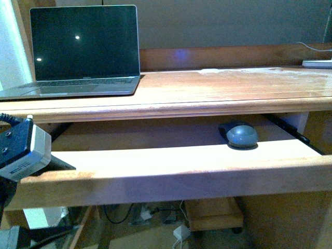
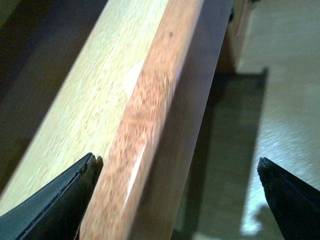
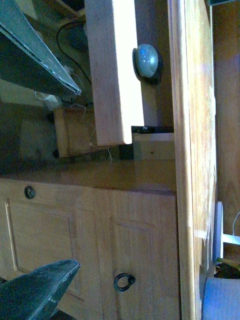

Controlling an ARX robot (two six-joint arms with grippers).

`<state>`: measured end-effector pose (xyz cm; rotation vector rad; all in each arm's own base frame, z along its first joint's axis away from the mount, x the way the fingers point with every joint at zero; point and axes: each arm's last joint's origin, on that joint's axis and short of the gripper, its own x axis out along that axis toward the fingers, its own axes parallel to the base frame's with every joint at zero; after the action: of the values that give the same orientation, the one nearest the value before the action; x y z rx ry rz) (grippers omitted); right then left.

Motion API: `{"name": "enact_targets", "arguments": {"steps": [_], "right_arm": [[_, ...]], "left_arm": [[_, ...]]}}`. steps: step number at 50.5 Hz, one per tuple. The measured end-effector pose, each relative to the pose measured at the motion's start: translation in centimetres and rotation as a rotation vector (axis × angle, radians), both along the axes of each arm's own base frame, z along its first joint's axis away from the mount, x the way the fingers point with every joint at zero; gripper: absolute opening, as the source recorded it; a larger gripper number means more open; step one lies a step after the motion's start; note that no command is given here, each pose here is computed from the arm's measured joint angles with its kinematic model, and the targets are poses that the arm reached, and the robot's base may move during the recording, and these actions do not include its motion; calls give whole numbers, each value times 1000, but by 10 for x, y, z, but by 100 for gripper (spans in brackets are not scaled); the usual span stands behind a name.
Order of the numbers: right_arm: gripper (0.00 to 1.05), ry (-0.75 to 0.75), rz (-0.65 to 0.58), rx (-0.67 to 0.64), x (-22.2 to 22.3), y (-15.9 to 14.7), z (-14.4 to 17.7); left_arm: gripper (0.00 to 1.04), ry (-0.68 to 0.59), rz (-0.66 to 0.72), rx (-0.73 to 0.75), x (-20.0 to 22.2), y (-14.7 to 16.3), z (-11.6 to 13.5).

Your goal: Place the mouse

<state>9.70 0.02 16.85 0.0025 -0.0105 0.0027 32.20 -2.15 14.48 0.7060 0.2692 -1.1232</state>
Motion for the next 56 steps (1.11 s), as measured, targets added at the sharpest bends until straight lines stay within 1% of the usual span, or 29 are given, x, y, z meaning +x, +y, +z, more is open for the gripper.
{"name": "enact_targets", "arguments": {"steps": [3,8,9,12,15,19,22,26,28,32,33,37,38,39,40,42,43,45,46,47,48,49,53,56], "right_arm": [[97,0,0,0,0,0,0],[97,0,0,0,0,0,0],[97,0,0,0,0,0,0],[97,0,0,0,0,0,0],[97,0,0,0,0,0,0],[97,0,0,0,0,0,0],[97,0,0,0,0,0,0],[97,0,0,0,0,0,0],[97,0,0,0,0,0,0],[97,0,0,0,0,0,0],[97,0,0,0,0,0,0],[97,0,0,0,0,0,0],[97,0,0,0,0,0,0],[97,0,0,0,0,0,0],[97,0,0,0,0,0,0],[97,0,0,0,0,0,0],[97,0,0,0,0,0,0],[97,0,0,0,0,0,0],[97,0,0,0,0,0,0],[97,0,0,0,0,0,0],[97,0,0,0,0,0,0],[97,0,0,0,0,0,0],[97,5,-2,2,0,0,0],[97,98,-36,17,6,2,2]], "left_arm": [[97,44,-7,-40,-8,-3,2],[97,158,-11,-149,-25,-13,10],[97,191,0,-180,-28,-15,13],[97,233,42,-237,-35,-20,20],[97,269,113,-301,-41,-25,26],[97,288,161,-408,-49,-31,40],[97,270,178,-474,-57,-36,55],[97,264,231,-630,-75,-41,86],[97,267,258,-688,-83,-40,95],[97,282,324,-772,-98,-38,103],[97,297,358,-813,-105,-36,105],[97,311,440,-879,-122,-32,107],[95,274,498,-884,-127,-32,106],[91,223,584,-886,-133,-33,105],[90,198,624,-884,-136,-33,105],[83,86,774,-850,-149,-30,100],[81,66,810,-844,-153,-29,99],[74,-45,935,-794,-165,-22,92],[72,-69,962,-785,-168,-21,91],[67,-136,1042,-775,-174,-15,87],[63,-176,1083,-770,-178,-12,86],[60,-206,1107,-765,-180,-9,85],[49,-243,1126,-757,-185,-4,81],[35,-248,1114,-734,-189,0,72]]}}
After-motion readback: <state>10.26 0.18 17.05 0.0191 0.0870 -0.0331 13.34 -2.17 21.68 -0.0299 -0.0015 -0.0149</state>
